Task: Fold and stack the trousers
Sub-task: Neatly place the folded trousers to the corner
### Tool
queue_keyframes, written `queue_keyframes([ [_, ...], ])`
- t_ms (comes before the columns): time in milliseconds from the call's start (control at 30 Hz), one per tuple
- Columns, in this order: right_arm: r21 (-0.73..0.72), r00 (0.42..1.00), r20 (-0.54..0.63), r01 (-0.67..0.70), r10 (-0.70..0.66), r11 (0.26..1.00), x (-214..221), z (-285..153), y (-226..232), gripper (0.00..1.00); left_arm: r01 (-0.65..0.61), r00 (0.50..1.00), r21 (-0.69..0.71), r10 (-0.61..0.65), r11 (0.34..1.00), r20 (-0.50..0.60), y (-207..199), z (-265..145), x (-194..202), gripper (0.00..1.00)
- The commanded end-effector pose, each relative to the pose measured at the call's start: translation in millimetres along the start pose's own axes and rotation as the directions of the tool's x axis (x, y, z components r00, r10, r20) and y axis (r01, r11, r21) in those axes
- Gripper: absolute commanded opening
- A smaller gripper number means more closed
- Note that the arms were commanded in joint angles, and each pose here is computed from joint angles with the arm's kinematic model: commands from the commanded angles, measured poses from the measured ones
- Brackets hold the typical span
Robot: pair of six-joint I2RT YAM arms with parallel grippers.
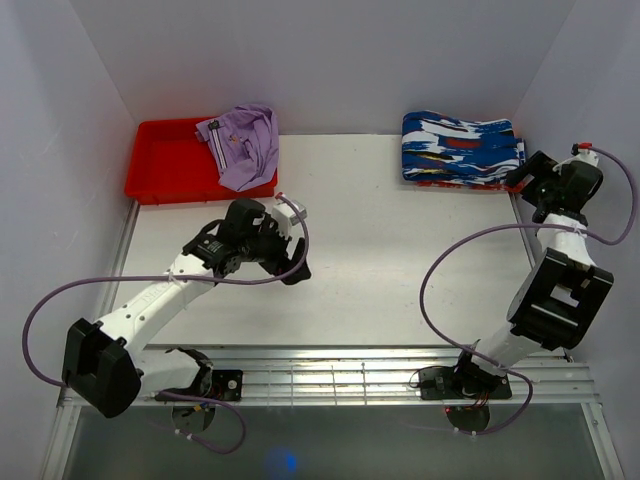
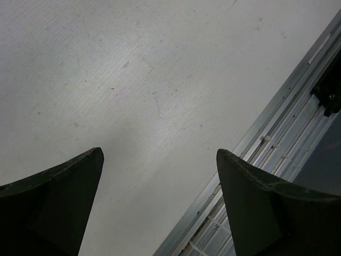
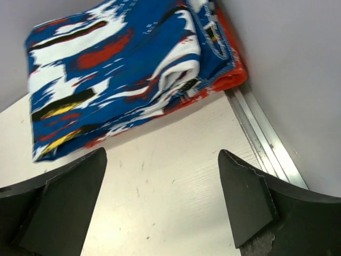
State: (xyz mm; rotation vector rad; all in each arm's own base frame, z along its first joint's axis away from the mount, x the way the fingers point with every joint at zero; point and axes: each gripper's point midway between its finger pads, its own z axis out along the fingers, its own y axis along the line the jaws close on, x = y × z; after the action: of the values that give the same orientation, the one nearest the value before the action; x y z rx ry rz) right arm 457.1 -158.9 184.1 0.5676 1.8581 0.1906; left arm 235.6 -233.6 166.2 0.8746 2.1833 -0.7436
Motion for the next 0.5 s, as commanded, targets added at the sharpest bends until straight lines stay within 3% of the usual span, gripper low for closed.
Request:
queue_keyframes([
  [0, -0.201, 0.982, 0.027, 0.186, -0.185, 0.962, -18, -40, 44, 0.90, 0.080, 0.995, 0.055, -0.083, 0.995, 0.060, -3, -11, -10, 0.98],
  [67, -0.315, 0.965, 0.013, 0.251, -0.260, 0.915, -17, -60, 68, 0.90, 0.150, 0.988, 0.056, -0.151, 0.987, 0.019, 5, -9, -7, 0.98],
  [100, -0.341, 0.934, 0.036, 0.347, -0.356, 0.874, -28, -68, 79, 0.90, 0.191, 0.981, 0.052, -0.192, 0.980, 0.007, 15, -11, -6, 0.98],
  [133, -0.382, 0.925, -0.053, 0.329, -0.376, 0.864, -10, -79, 81, 0.90, 0.227, 0.974, 0.048, -0.227, 0.973, -0.008, 22, -10, -5, 0.98],
  [200, -0.397, 0.903, -0.072, 0.364, -0.424, 0.843, -15, -92, 86, 0.90, 0.323, 0.947, 0.029, -0.322, 0.946, -0.011, 50, -15, -8, 0.98],
  [267, -0.467, 0.857, -0.161, 0.372, -0.490, 0.803, 9, -110, 86, 0.90, 0.387, 0.922, 0.061, -0.387, 0.920, -0.022, 64, -22, -8, 0.98],
  [467, -0.597, 0.754, -0.299, 0.330, -0.584, 0.731, 66, -157, 88, 0.90, 0.430, 0.902, 0.016, -0.431, 0.903, 0.025, 110, -38, -10, 0.98],
])
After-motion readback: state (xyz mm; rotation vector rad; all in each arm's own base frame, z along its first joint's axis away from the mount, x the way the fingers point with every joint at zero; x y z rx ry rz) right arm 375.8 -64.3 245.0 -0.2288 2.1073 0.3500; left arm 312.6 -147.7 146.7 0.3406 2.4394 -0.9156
